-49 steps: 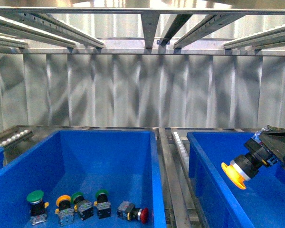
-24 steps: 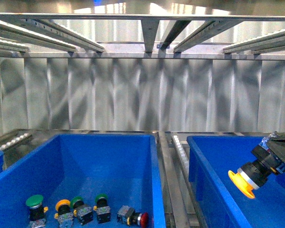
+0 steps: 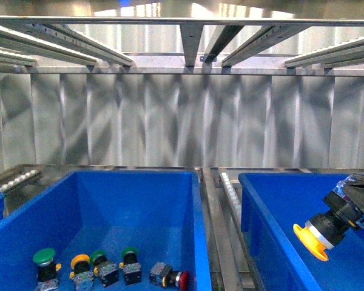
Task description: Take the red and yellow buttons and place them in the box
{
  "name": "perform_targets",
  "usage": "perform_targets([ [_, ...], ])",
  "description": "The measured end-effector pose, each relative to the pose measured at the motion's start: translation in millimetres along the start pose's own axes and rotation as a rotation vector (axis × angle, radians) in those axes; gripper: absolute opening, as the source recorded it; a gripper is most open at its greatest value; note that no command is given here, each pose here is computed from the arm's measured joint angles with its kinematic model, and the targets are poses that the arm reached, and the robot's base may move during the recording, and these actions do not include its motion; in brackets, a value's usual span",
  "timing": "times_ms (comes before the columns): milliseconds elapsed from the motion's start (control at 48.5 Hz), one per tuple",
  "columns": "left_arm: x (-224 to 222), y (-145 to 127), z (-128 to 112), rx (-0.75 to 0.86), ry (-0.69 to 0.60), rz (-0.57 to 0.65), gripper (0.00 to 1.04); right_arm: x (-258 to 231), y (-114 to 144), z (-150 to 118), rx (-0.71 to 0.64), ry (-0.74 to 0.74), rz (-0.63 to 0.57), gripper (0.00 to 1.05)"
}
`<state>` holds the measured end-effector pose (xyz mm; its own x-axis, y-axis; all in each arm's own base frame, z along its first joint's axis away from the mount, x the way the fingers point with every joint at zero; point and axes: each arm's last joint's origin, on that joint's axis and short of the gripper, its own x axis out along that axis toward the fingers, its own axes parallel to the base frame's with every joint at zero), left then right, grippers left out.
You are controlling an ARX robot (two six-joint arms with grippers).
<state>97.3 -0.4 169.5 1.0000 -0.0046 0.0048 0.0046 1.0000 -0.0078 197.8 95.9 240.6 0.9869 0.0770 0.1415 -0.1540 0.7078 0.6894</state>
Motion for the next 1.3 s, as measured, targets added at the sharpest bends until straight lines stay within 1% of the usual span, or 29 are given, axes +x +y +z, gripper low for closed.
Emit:
perform_targets([
  [247,0.0,0.1,0.0,0.0,0.0,0.003,0.97,-10.7,-11.3,2.4,0.055,-0.003,-0.027,0.26],
  [515,0.0,0.1,-0.1,0.0,0.0,0.003,0.97,-22.1,-23.7,10.4,0.075,-0.047,-0.056,0.26],
  [804,0.0,0.0,0.0,0.0,-0.001,0.001,0.97,-32.8,-34.8,24.6,0.091,-0.082,-0.076,0.26],
  [907,0.0,0.0,0.1,0.0,-0.002,0.001,0.97,-39.2,-44.7,31.1,0.077,-0.114,-0.122,0.26],
  [1113,0.0,0.1,0.1,0.0,-0.002,-0.002,0.97,-50.2,-56.3,41.9,-0.036,-0.167,-0.29,0.26],
  [1174,0.0,0.2,0.1,0.0,-0.002,0.001,0.97,-47.8,-55.0,48.6,-0.112,-0.165,-0.288,0.26],
  [1216,0.0,0.2,0.1,0.0,-0.002,0.002,0.97,-40.3,-52.5,55.2,-0.169,-0.153,-0.267,0.26],
  [1257,0.0,0.2,0.1,0.0,-0.002,0.002,0.97,-28.2,-52.7,62.3,-0.245,-0.13,-0.274,0.26],
  [1298,0.0,0.2,0.1,0.0,-0.002,0.002,0.97,-19.1,-53.7,66.7,-0.281,-0.116,-0.279,0.26],
])
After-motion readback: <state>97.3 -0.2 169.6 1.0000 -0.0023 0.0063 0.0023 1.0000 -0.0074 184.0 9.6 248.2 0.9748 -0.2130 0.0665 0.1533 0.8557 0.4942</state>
